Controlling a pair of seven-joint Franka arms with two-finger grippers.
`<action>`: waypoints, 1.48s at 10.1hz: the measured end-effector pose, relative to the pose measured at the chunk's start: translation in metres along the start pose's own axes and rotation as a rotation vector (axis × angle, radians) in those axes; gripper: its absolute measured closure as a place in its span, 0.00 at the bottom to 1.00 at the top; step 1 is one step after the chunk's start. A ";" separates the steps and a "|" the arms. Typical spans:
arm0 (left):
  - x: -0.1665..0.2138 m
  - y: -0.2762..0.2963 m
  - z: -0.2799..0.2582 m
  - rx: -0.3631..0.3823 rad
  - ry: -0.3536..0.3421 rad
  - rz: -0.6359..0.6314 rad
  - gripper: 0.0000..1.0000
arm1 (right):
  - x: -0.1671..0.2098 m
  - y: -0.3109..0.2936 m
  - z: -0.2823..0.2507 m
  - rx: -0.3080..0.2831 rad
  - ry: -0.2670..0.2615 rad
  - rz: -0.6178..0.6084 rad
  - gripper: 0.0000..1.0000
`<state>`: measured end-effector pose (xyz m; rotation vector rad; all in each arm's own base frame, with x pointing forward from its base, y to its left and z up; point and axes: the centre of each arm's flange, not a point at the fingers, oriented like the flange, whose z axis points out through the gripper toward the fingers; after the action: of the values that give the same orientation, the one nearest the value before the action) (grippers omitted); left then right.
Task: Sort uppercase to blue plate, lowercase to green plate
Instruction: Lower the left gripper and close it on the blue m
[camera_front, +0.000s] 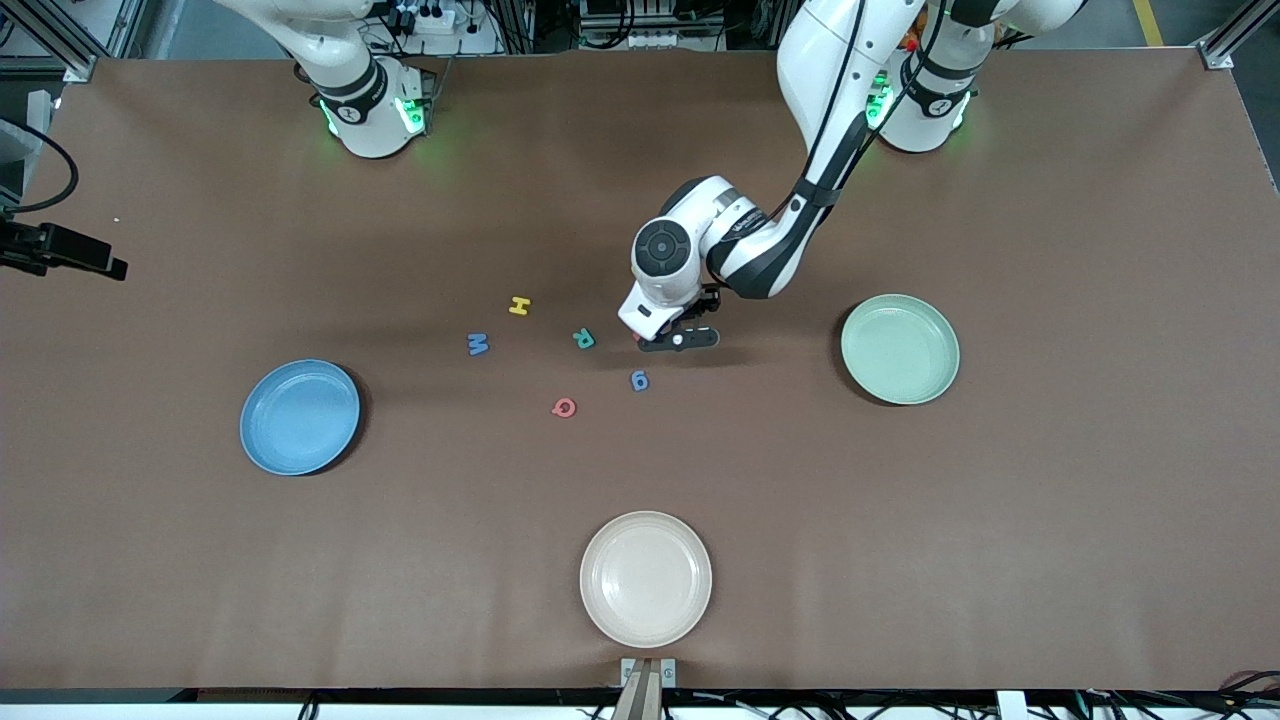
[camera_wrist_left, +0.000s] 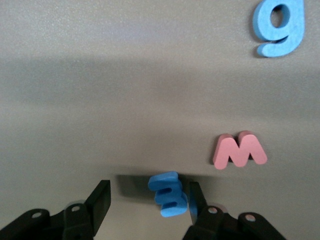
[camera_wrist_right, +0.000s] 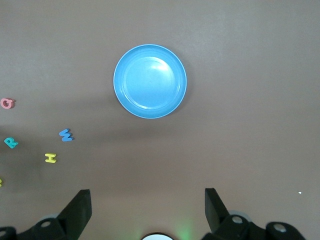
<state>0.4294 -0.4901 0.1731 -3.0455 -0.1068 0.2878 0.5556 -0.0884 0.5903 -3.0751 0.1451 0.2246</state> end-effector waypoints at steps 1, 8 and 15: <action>0.000 0.000 0.000 -0.008 -0.010 -0.009 0.29 | 0.000 0.000 0.000 0.000 0.000 0.000 0.00; -0.005 -0.001 0.006 -0.017 -0.040 -0.029 0.36 | 0.000 -0.002 0.000 0.000 0.000 -0.004 0.00; -0.003 0.000 0.005 -0.055 -0.051 -0.058 0.44 | 0.000 -0.006 0.000 -0.001 0.000 -0.010 0.00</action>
<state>0.4256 -0.4904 0.1690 -3.0835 -0.2097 0.3649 0.5565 -0.0827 0.5903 -3.0760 0.1296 0.2250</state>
